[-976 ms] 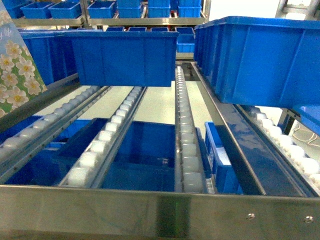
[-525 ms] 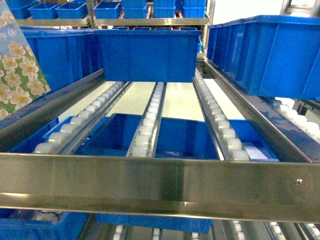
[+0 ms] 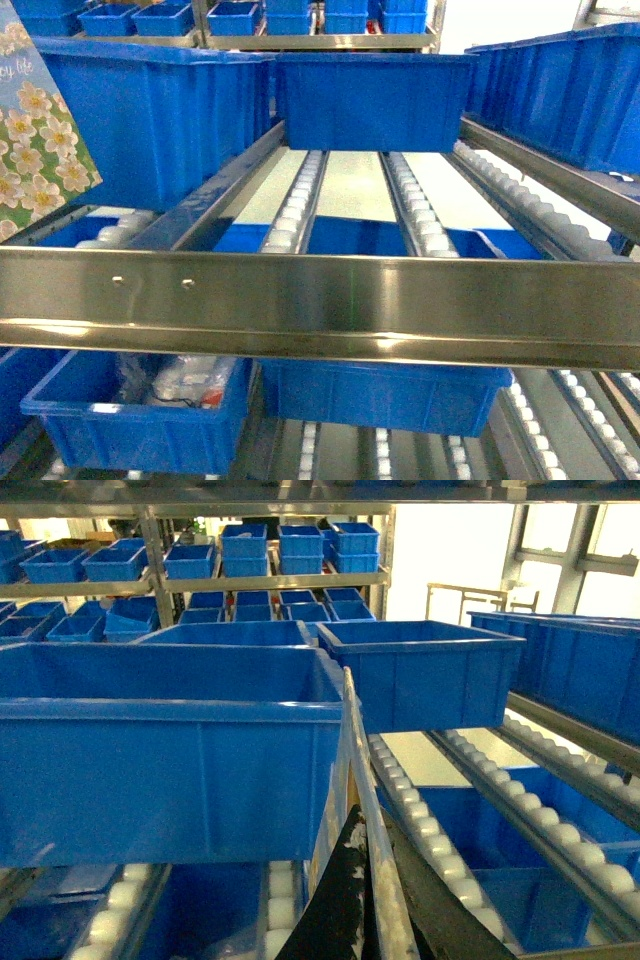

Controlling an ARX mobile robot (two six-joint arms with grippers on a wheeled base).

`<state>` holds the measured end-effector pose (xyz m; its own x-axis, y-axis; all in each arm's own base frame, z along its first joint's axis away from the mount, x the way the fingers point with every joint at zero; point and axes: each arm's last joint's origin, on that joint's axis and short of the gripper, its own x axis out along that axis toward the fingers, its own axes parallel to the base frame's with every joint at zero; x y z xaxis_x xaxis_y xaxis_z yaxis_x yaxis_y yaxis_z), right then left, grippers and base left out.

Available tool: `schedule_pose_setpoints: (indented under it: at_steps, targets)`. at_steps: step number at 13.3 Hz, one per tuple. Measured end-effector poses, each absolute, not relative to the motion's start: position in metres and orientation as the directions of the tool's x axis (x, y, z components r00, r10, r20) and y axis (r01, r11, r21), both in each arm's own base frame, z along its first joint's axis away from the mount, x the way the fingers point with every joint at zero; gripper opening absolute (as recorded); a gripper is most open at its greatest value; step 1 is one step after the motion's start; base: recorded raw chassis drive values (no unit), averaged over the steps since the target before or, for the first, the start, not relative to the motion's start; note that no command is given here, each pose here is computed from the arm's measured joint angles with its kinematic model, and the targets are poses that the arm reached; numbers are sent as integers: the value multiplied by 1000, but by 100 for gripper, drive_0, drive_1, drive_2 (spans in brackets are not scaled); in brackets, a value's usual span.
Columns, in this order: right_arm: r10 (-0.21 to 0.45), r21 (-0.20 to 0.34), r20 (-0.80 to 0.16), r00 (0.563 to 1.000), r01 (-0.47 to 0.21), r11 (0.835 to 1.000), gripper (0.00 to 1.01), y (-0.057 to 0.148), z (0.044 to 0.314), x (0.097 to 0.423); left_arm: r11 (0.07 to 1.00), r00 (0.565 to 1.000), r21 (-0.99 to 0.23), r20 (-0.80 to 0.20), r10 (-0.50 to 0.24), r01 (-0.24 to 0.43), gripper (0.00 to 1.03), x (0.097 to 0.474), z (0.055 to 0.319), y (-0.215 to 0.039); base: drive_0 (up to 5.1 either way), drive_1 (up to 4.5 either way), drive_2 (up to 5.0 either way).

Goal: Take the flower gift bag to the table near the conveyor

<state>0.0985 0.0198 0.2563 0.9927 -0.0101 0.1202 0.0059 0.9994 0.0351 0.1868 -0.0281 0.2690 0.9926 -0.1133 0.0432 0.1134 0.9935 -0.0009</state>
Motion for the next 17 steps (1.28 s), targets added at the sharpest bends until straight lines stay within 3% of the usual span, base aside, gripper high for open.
schedule_pose_setpoints:
  at_steps: [17]
  targets:
    - [-10,35,122,992,6,999,2,20,257,98,994,993,-1,47,-113,113,2,187,269,-28,-480,76,369]
